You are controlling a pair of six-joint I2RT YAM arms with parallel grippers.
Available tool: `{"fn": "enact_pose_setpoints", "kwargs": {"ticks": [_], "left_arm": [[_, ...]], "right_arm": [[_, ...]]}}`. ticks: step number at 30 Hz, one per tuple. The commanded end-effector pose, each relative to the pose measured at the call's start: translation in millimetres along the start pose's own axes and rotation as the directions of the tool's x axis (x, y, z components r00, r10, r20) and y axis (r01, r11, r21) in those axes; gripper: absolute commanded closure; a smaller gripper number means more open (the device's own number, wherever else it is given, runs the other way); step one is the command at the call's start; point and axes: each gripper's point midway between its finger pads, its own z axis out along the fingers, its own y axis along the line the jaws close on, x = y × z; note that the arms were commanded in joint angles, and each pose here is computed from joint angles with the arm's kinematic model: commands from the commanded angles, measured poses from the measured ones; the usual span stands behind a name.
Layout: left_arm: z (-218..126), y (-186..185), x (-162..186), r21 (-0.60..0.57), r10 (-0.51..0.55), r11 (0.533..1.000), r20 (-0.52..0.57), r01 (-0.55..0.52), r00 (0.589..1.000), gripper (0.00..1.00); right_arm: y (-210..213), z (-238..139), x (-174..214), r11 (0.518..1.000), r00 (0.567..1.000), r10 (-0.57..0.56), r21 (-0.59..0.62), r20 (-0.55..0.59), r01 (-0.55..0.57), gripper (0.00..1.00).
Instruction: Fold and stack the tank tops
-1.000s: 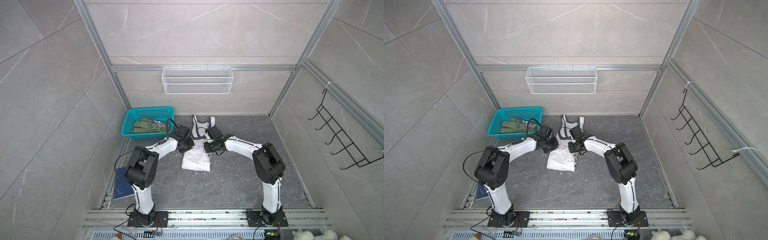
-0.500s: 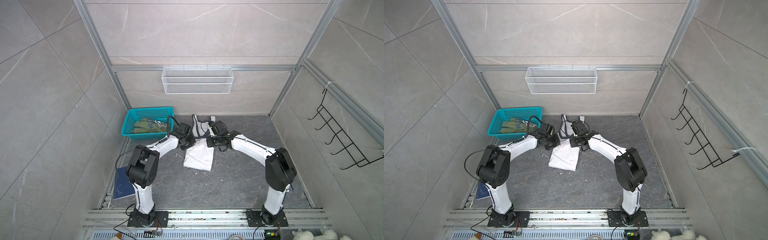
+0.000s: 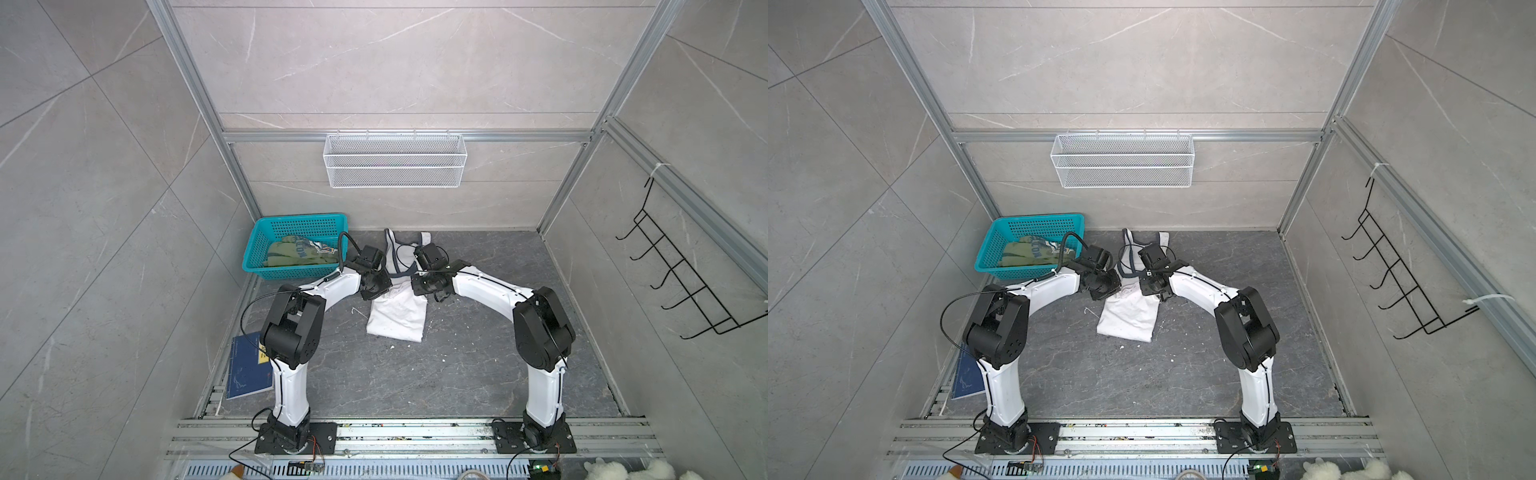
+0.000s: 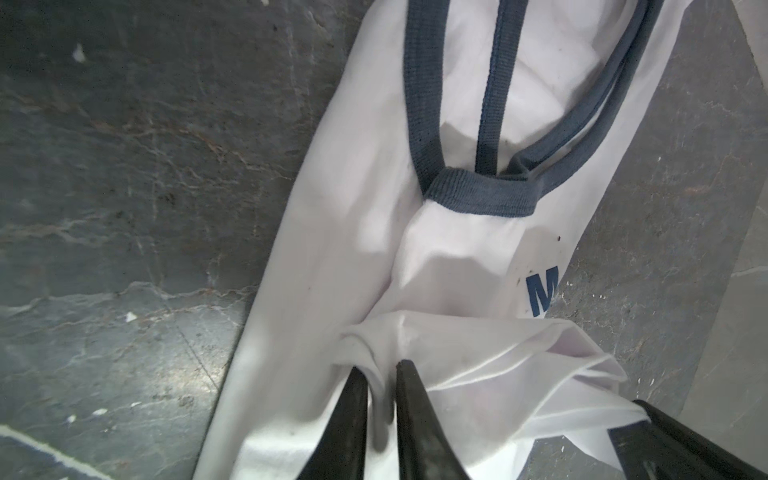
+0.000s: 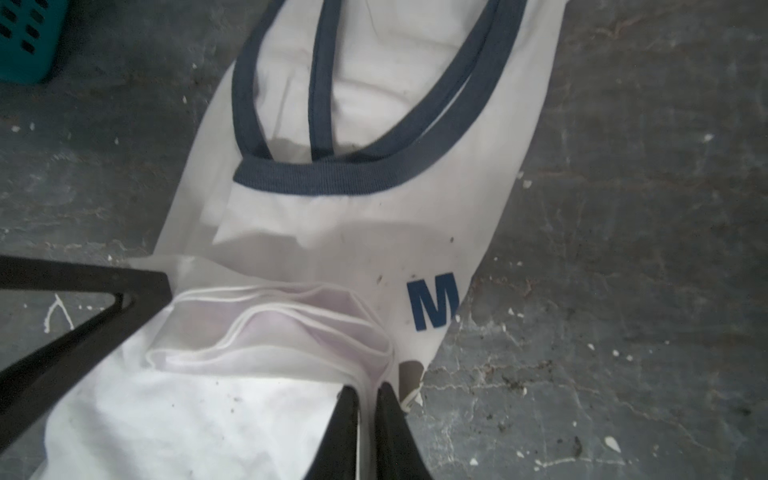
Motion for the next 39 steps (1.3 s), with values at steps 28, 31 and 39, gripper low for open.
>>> {"fn": "enact_pose_setpoints", "kwargs": {"ticks": [28,31,39], "left_arm": [[-26,-44,10,0.083,0.21,0.973,0.089,-0.217,0.974,0.53],[-10,-51,8,0.107,0.198,0.973,0.068,-0.204,0.978,0.53],[17,-21,-19,-0.033,0.142,0.99,0.087,-0.14,0.986,0.54]], "right_arm": [[-18,-8,24,0.997,0.996,0.078,0.008,-0.036,-0.078,0.6],[-20,3,23,0.996,0.995,0.089,0.009,-0.053,-0.088,0.64],[-17,36,20,0.996,0.991,0.084,0.018,-0.108,-0.083,0.7]]}}
